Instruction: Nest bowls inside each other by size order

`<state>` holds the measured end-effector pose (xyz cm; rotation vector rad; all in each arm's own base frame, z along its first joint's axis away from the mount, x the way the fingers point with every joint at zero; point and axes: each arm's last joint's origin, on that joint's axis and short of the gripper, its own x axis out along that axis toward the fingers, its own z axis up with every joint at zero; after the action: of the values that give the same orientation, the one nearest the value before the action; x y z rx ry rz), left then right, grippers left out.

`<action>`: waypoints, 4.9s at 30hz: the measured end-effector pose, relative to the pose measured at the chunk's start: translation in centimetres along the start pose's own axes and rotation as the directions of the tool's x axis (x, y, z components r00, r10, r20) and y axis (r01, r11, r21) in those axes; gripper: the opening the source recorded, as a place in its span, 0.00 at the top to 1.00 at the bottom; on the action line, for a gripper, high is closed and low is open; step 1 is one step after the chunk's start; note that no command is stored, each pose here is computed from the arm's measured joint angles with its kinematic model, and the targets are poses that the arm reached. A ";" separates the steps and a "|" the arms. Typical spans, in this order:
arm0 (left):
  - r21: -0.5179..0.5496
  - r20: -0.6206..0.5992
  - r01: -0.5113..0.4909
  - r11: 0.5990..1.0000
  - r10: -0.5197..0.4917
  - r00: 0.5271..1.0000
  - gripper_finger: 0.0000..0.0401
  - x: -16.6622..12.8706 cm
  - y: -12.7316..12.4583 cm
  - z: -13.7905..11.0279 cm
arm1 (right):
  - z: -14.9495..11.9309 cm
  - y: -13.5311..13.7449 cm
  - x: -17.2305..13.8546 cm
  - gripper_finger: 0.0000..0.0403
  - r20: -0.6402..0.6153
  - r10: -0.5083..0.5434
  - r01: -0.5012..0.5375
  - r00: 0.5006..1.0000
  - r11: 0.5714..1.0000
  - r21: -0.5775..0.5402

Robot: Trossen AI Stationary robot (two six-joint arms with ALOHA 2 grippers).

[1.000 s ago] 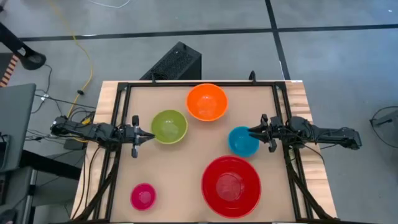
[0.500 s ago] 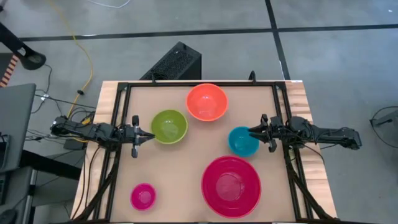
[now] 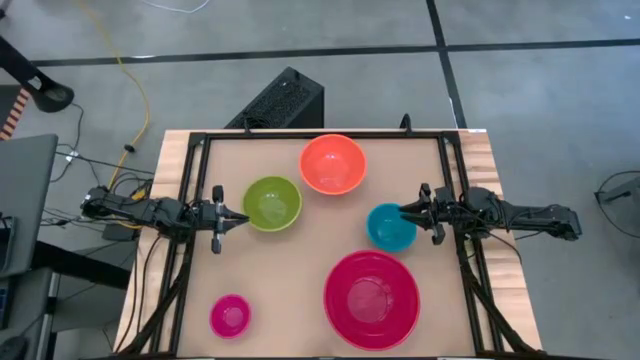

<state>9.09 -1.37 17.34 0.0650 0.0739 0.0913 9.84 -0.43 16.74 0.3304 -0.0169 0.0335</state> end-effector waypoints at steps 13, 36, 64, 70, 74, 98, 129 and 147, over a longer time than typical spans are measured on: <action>-0.002 0.000 0.000 1.000 0.000 1.000 0.95 0.0 0.0 0.0 | 0.0 0.0 0.0 0.71 0.000 0.000 0.000 1.000 1.000 0.000; -0.565 0.055 -0.057 0.823 0.107 0.993 0.95 0.0 0.3 0.5 | 0.0 0.0 0.0 0.71 -0.001 0.000 0.000 1.000 1.000 0.000; -0.818 0.162 -0.106 0.565 0.403 0.901 1.00 -0.7 1.7 3.8 | 3.3 -0.1 1.9 0.71 0.112 -0.309 0.222 0.944 0.852 0.474; -0.696 0.068 -0.318 0.643 0.501 0.863 1.00 -1.1 2.8 5.5 | 5.7 -0.9 5.9 0.69 -0.015 -0.452 0.409 0.892 0.793 0.452; -0.625 -0.044 -0.483 0.613 0.590 0.806 1.00 -1.7 3.7 6.0 | 8.0 -2.7 8.9 0.65 -0.073 -0.550 0.519 0.832 0.725 0.452; -0.538 -0.239 -0.672 0.509 0.672 0.701 0.54 -0.5 5.1 5.3 | 11.5 -14.9 16.8 0.38 -0.647 -0.619 0.871 0.446 0.465 0.156; -0.521 -0.255 -0.725 0.451 0.728 0.637 0.52 -0.7 5.2 5.0 | 15.8 -10.6 16.1 0.97 -0.475 -0.626 0.784 0.618 0.534 0.317; -0.484 -0.249 -0.786 0.385 0.800 0.545 0.52 -1.0 5.4 4.8 | 14.8 11.0 13.5 0.97 -0.563 -0.021 0.401 0.826 0.725 0.561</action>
<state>7.97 3.63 22.59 -0.5062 -0.0218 1.1160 22.76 5.57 34.56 1.0408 0.6041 -0.1171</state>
